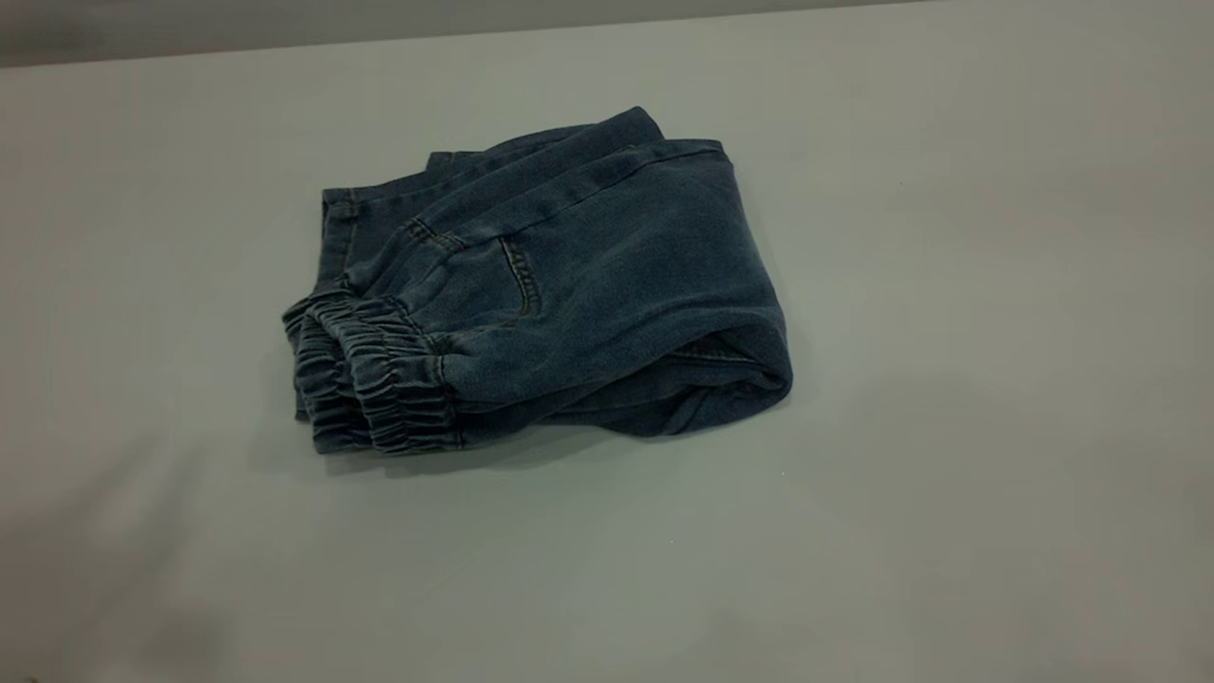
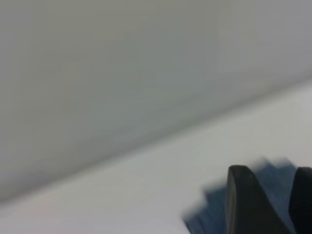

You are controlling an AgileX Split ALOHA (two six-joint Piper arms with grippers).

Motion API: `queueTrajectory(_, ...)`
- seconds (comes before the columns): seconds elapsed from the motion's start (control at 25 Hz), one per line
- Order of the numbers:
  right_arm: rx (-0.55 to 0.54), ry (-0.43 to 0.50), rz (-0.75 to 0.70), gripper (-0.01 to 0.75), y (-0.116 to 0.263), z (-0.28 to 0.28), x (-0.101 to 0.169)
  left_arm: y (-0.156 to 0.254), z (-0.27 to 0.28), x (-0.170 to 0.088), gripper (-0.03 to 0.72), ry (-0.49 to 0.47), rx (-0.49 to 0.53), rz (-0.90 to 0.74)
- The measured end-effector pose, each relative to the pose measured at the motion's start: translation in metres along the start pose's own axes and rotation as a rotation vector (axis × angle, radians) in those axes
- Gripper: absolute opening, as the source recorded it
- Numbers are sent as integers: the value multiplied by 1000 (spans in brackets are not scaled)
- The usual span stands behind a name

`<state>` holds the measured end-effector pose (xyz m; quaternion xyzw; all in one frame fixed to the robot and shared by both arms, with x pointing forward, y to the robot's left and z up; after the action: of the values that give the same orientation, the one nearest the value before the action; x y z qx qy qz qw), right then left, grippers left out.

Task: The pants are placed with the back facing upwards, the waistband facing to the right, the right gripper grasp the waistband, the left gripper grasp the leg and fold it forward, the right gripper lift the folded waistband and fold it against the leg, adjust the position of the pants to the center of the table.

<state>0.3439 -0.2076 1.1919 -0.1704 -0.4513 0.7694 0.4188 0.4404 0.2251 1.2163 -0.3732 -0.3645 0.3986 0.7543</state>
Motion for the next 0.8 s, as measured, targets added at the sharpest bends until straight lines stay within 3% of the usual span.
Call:
queueTrajectory(0.16, 37, 4, -1, 488, 57, -3, -7, 21, 5, -28, 239, 177, 128, 30)
queueTrajectory(0.32, 43, 1, -7, 488, 106, -14, -13, 28, 18, -47, 239, 294, 160, 80)
queueTrajectory(0.56, 96, -7, -38, 488, 172, -36, -19, 50, 34, -54, 239, 317, 153, 99)
queueTrajectory(0.8, 56, -11, -35, 488, 186, -41, -21, 94, 52, -61, 239, 313, 154, 112)
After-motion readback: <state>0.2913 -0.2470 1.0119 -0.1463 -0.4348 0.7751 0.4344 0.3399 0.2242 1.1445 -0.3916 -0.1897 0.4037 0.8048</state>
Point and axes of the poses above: a point on each arm's last joint axis where the gripper is mounted, z pointing back along that axis away from the gripper, x along the wrist's bending axis when the last joint is at zero, y = z × x, the point moved 7 cm from there along -z, pointing out along that axis toward the gripper, and after that the axes turned 6 degrees about -z, right-handed, at the moved point
